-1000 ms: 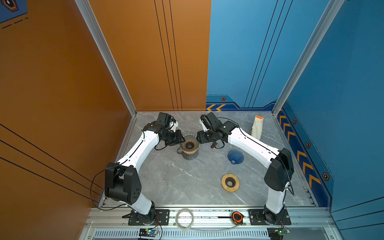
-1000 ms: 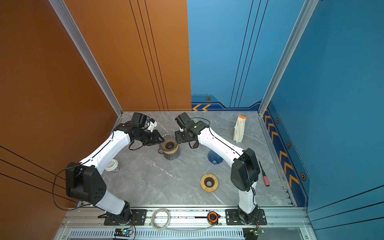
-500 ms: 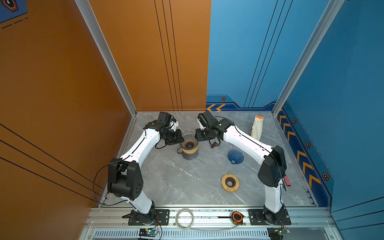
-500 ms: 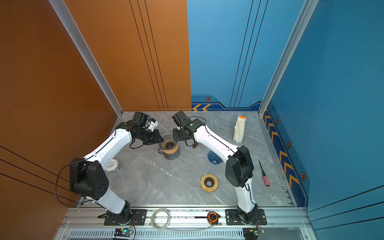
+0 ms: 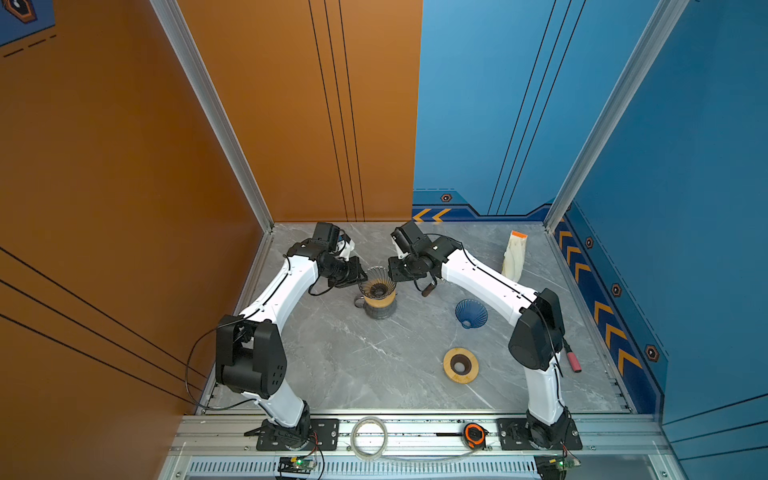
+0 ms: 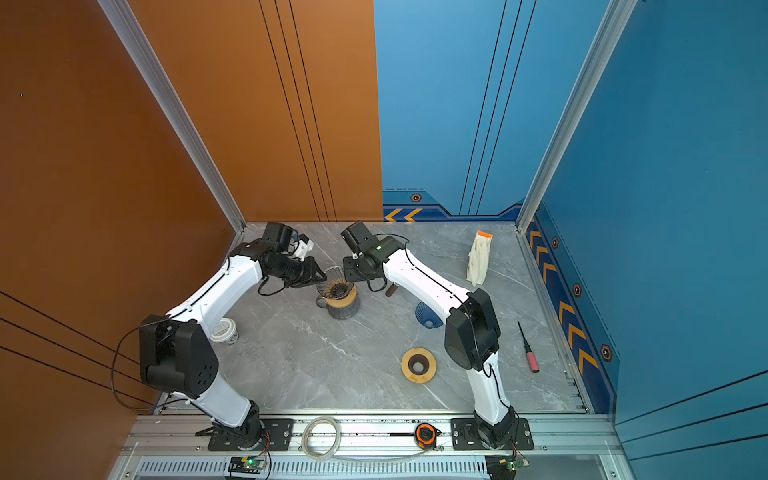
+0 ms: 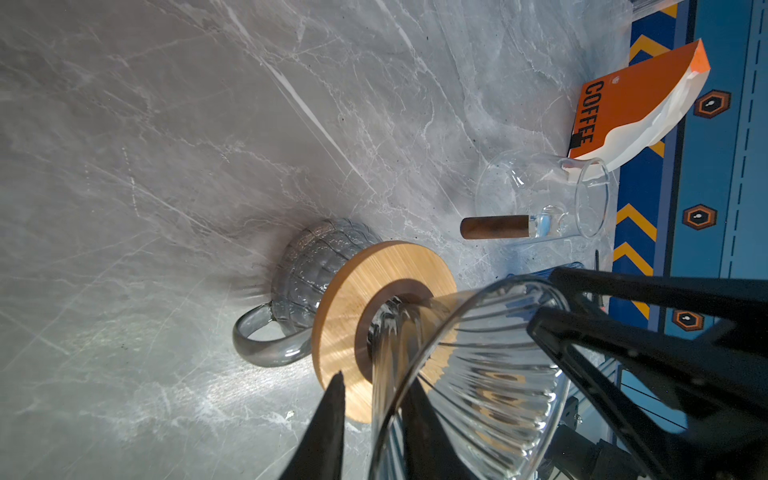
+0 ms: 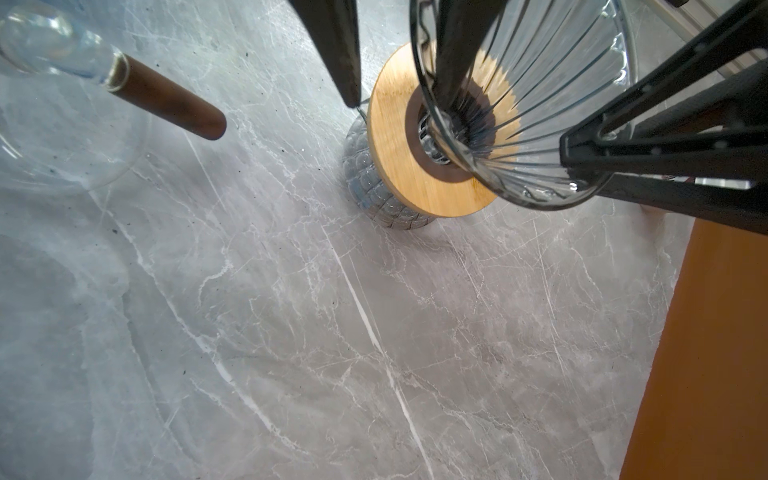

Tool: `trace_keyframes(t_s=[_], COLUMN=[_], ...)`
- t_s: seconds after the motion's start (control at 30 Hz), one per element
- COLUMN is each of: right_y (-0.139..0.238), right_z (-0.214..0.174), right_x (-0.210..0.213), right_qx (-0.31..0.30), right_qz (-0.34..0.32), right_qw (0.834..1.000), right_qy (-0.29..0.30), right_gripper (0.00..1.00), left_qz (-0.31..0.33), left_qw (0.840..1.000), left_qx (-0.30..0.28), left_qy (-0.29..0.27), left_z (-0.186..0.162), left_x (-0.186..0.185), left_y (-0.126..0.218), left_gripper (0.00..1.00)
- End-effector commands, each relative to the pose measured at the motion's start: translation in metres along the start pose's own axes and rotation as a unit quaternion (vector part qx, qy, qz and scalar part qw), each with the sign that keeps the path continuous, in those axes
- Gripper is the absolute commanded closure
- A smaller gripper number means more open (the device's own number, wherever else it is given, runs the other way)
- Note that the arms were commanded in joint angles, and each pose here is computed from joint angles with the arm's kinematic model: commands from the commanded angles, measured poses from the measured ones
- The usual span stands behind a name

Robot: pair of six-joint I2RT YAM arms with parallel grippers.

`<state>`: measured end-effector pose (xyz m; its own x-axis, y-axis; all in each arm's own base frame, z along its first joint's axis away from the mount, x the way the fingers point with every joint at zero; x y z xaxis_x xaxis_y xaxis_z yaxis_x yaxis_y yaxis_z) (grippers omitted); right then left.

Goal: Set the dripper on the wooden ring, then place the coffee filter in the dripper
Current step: 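Lower the clear dripper into the bamboo ring while the right gripper steadies it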

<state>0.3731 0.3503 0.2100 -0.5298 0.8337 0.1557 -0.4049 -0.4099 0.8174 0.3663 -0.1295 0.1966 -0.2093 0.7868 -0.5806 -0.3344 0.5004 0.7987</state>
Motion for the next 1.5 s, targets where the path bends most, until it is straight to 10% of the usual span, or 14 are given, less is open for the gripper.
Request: trace_keyframes(t_s=[0.0,1.47], right_y=[0.000,-0.023], right_z=[-0.005,-0.036], right_x=[0.000,-0.002], right_qx=[0.021,0.045], right_qz=[0.005,0.006], right_qw=[1.000,0.999], right_qy=[-0.007,0.004], right_gripper=[0.74,0.98], left_qz=[0.003,0.039], left_qw=[1.000,0.999], left_qx=[-0.003,0.034], left_qy=[-0.005,-0.010], left_z=[0.001,-0.012], left_x=[0.007,0.032], left_y=[0.006,-0.026], left_gripper=[0.76,0.97])
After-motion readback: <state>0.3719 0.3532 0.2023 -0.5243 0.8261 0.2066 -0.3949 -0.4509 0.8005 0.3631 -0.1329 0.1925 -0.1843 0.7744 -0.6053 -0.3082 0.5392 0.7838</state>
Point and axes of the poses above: each gripper's point midway between its finger pads, its own y axis back along the fingers, its own x axis along the line the jaws close on, z = x × y, the point moved 3 cm from there along y, back along the fingers, and after that the axes turned 15 degrees about y, right-handed, at the moved point
